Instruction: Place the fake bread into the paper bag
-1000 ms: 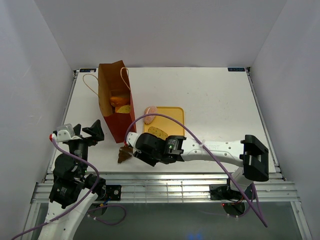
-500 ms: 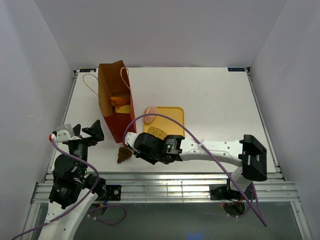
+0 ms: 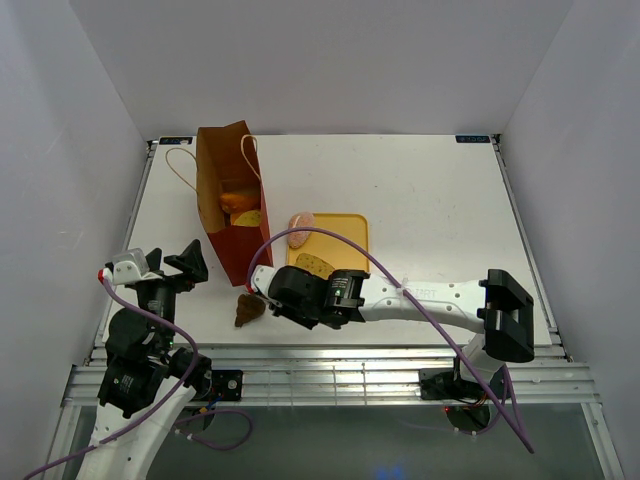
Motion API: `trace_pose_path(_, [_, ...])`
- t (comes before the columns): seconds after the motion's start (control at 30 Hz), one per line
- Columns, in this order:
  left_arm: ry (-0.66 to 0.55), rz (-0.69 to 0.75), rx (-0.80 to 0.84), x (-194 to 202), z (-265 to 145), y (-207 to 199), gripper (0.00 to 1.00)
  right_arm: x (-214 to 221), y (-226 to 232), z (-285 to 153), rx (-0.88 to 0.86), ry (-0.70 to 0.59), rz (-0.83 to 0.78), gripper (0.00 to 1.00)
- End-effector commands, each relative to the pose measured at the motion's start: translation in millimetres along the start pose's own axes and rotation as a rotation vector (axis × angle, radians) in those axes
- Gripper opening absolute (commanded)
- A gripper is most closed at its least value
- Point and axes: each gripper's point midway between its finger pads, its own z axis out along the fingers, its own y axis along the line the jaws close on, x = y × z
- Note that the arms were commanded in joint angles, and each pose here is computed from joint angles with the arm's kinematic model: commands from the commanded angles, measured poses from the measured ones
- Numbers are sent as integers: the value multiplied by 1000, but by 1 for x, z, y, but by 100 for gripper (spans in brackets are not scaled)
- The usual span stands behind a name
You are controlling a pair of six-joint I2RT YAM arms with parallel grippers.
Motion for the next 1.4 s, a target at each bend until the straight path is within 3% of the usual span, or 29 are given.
trace_pose_path(0.0, [3, 2, 15, 2, -1, -2, 98, 5, 2, -11, -8, 15, -17, 8])
trace_pose_path(0.53, [4, 3, 15, 2, -1, -2, 98, 28, -4, -42, -7, 29, 17, 8])
trace_pose_path(0.7, [6, 3, 14, 2, -1, -2, 98, 20, -5, -49, -7, -23, 53, 8])
trace_pose_path(0.97, [6, 3, 16, 2, -1, -2, 98, 18, 3, -41, -36, -56, 139, 39])
trace_pose_path(1.37, [13, 7, 16, 4, 1, -3, 98, 19, -11, -33, -155, -201, 459, 39])
